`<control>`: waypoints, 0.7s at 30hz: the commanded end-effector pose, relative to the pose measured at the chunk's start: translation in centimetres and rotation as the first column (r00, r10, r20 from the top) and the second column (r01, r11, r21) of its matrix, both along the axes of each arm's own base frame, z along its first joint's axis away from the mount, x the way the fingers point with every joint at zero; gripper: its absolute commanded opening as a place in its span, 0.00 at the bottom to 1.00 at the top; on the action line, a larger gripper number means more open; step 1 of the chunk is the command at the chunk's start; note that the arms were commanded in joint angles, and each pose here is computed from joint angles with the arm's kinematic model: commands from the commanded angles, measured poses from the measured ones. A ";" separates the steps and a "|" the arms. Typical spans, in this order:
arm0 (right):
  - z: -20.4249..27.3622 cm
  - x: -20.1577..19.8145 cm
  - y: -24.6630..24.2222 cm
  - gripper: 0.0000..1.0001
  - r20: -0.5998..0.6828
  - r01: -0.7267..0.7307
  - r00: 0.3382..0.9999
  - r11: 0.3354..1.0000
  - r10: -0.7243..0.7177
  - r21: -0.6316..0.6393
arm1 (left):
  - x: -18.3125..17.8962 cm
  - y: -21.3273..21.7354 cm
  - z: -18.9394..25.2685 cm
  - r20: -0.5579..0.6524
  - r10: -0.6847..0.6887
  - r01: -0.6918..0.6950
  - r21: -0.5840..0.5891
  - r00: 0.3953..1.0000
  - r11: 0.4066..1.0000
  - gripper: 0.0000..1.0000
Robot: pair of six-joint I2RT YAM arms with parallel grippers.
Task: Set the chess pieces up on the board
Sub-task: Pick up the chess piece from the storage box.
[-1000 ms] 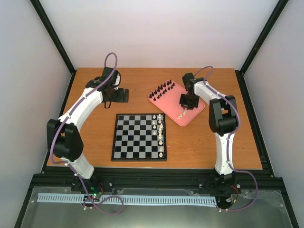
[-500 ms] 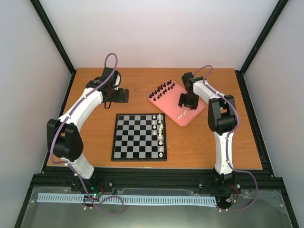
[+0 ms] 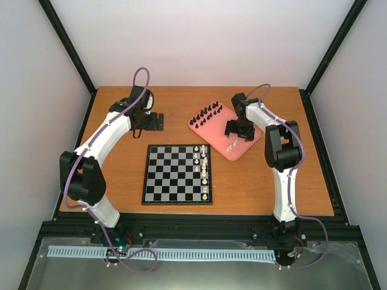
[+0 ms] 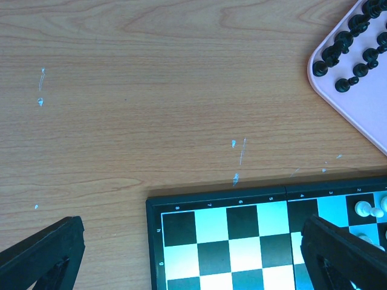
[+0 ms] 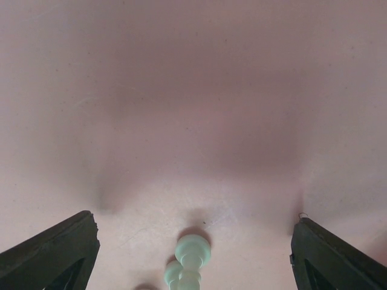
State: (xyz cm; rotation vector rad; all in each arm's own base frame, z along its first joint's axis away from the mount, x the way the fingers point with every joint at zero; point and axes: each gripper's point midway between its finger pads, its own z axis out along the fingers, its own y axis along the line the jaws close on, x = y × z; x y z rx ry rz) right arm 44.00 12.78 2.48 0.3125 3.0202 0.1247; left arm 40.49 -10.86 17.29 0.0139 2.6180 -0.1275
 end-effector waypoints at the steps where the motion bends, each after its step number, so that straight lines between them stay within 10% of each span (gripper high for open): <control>1: 1.3 0.3 0.0 0.95 0.007 0.032 0.999 0.999 -0.032 0.017 | 0.2 -0.1 0.7 0.024 -0.010 0.010 -0.001 1.000 1.000 1.00; 4: 0.8 -0.1 0.5 0.78 -0.024 0.060 0.998 0.997 -0.059 0.052 | 0.4 -0.1 1.1 0.036 -0.008 0.008 -0.006 0.999 1.000 1.00; 21: 1.5 -1.2 -0.2 0.53 -0.039 0.109 0.993 0.994 -0.108 0.025 | 0.0 -0.1 1.0 0.045 0.000 0.001 -0.017 0.999 1.000 1.00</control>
